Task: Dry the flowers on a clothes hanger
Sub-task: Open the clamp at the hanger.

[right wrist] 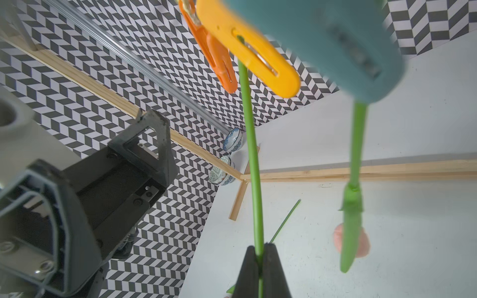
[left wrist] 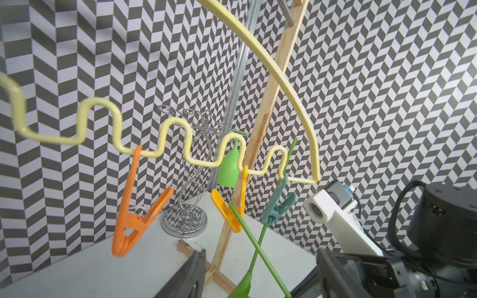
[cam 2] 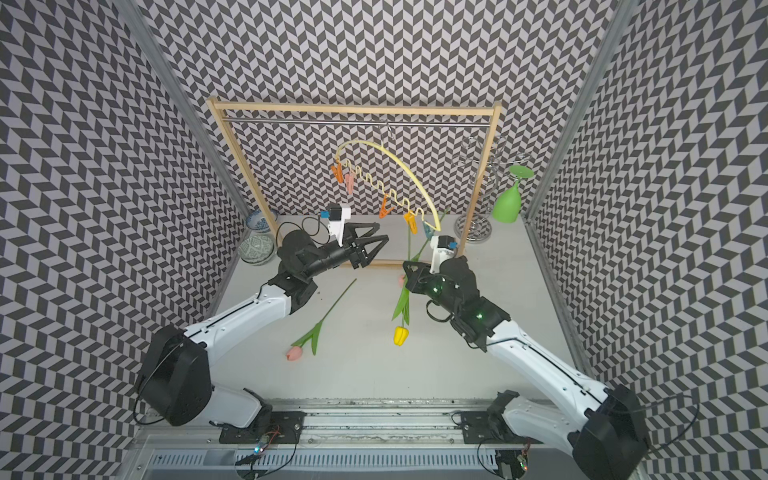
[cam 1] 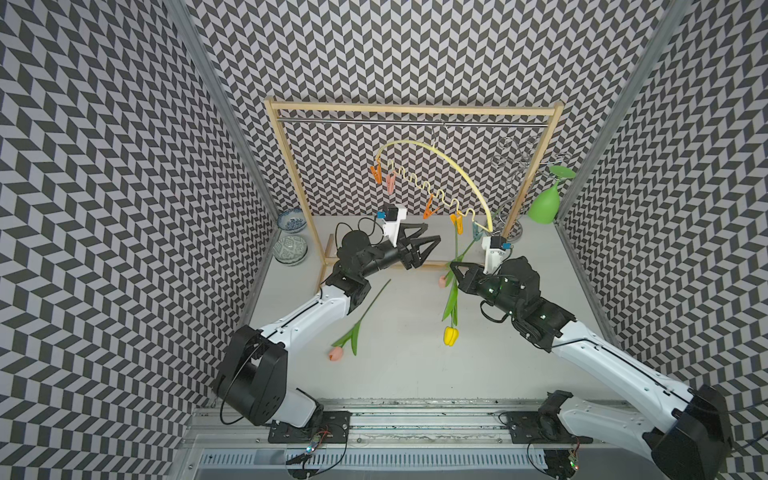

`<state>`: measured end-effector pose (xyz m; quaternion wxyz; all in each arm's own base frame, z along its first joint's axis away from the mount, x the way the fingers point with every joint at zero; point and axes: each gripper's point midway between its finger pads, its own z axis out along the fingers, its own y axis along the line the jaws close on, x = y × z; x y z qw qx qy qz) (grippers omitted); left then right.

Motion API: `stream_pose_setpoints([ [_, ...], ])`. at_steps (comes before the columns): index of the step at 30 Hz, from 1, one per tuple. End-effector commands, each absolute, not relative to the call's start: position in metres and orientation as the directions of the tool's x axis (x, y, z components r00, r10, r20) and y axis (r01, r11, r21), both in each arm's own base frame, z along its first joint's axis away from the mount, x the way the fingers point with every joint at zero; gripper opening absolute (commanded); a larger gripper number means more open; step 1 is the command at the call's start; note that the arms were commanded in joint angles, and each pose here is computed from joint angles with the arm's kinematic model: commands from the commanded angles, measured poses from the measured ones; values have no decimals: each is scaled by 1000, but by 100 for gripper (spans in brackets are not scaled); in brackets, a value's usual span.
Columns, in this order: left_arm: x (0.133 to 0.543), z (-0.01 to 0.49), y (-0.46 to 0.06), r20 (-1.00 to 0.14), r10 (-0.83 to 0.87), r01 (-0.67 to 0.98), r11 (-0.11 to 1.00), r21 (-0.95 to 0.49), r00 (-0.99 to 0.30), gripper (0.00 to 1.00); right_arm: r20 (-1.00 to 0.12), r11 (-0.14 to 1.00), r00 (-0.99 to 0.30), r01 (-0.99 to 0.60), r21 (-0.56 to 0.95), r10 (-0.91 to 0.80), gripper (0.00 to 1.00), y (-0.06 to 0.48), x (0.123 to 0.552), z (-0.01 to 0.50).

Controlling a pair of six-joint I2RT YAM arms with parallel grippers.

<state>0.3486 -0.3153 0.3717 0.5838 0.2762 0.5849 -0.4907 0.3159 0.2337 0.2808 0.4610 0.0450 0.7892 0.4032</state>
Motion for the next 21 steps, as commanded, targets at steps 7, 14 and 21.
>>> stream_pose_setpoints([
  [7, 373, 378, -346, -967, -214, 927, 318, -201, -137, 71, -724, 700, -541, -307, 645, 429, 0, 222, 324, 273],
  [14, 384, 374, -370, -962, -210, 936, 269, -226, -172, 71, -738, 734, -513, -271, 623, 438, 0, 202, 335, 270],
  [21, 395, 370, -381, -963, -203, 933, 275, -231, -179, 71, -745, 731, -497, -279, 623, 445, 0, 199, 343, 278],
])
